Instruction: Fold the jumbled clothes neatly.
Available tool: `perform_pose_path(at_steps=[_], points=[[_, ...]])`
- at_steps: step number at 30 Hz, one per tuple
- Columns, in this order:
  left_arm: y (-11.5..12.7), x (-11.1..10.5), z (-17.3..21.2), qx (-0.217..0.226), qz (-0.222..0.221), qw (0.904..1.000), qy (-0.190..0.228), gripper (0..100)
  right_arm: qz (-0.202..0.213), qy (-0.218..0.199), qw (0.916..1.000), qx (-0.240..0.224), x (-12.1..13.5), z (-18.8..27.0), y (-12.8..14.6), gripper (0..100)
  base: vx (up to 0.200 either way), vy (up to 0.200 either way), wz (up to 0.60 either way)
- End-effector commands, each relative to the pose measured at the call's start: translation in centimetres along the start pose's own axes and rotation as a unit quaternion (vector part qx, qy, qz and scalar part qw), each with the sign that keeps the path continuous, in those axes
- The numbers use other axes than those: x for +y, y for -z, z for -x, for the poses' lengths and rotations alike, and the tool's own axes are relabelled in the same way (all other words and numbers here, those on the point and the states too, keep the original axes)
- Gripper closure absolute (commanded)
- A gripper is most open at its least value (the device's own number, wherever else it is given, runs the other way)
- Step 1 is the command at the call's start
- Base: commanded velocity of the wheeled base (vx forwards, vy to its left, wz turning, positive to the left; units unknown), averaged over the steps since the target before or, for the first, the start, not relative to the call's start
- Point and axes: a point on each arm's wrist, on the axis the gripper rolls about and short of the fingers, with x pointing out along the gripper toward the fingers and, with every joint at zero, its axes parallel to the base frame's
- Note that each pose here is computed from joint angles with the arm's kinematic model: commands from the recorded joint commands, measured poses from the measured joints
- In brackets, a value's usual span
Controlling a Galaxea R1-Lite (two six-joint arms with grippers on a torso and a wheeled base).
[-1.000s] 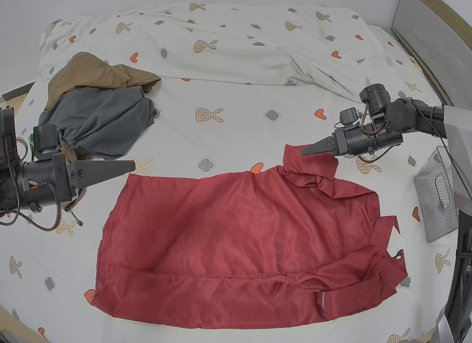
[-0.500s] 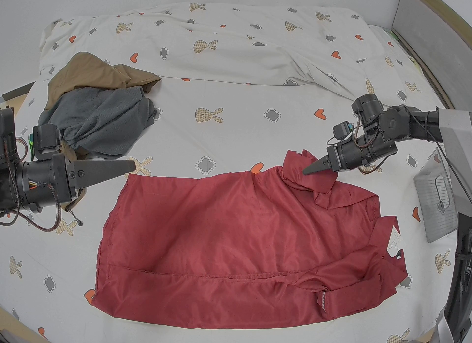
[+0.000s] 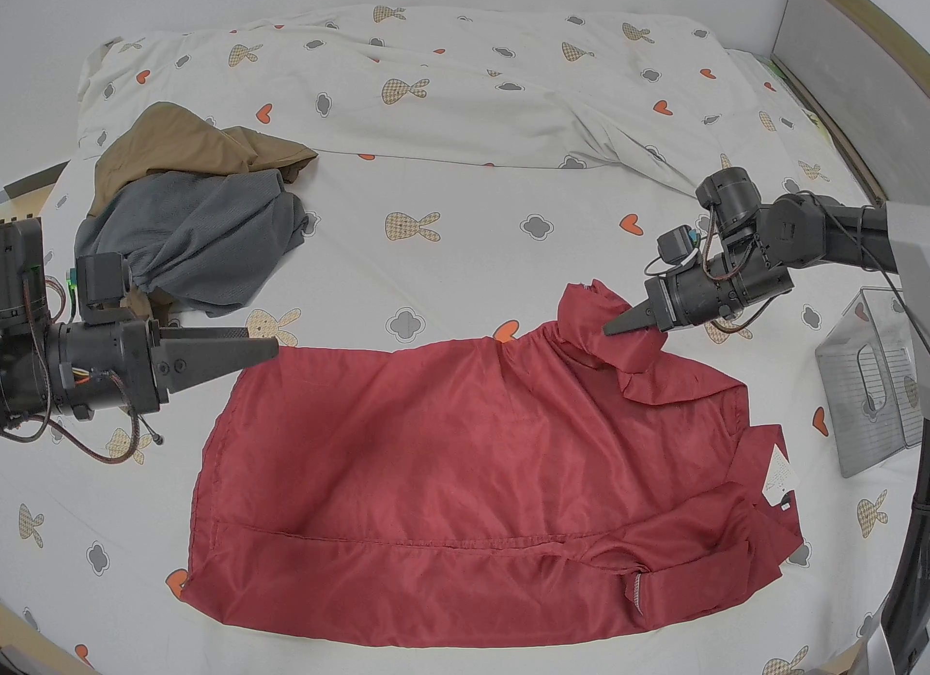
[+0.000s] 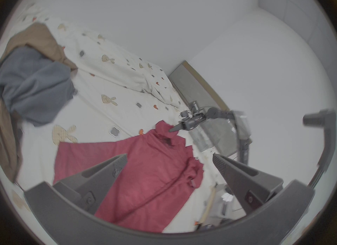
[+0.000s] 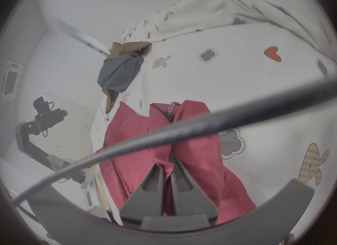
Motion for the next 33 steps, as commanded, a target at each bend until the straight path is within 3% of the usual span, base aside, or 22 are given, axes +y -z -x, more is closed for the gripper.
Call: perform_pose_path(at_steps=[1, 3, 5, 8, 13, 18, 23, 33], points=[[1.8, 2.6, -1.5, 0.035, -0.049, 0.9954, -0.075, 0, 0.036, -0.013, 0.9990, -0.024, 4.6, 3.5, -0.4, 100, 0.000, 0.000, 0.00], [2.3, 3.5, -2.0, 0.049, -0.078, 0.9839, -0.153, 0, 0.040, -0.018, 0.9989, -0.018, 5.5, 3.7, 0.0, 100, 0.000, 0.000, 0.00], [2.6, 4.3, -2.4, 0.065, -0.109, 0.9733, -0.192, 0, 0.043, -0.023, 0.9987, -0.013, 6.2, 3.5, 0.2, 100, 0.000, 0.000, 0.00], [2.4, 5.5, -2.7, 0.078, -0.153, 0.9646, -0.200, 0, 0.051, -0.029, 0.9982, -0.013, 7.1, 3.5, 0.2, 100, 0.000, 0.000, 0.00], [1.5, 7.9, -4.1, 0.086, -0.175, 0.9590, -0.206, 0, 0.060, -0.033, 0.9975, -0.017, 8.0, 3.9, 0.1, 100, 0.000, 0.000, 0.00], [1.0, 12.1, -6.5, 0.104, -0.199, 0.9517, -0.209, 0, 0.056, -0.016, 0.9982, -0.010, 8.1, 3.9, 0.5, 100, 0.000, 0.000, 0.00], [1.2, 14.2, -8.3, 0.119, -0.230, 0.9449, -0.201, 0, 0.051, -0.014, 0.9986, -0.001, 8.2, 4.2, 1.2, 100, 0.000, 0.000, 0.00], [2.7, 17.8, -11.2, 0.139, -0.221, 0.9461, -0.192, 0, 0.047, -0.013, 0.9988, 0.004, 8.5, 4.9, 2.1, 100, 0.000, 0.000, 0.00]])
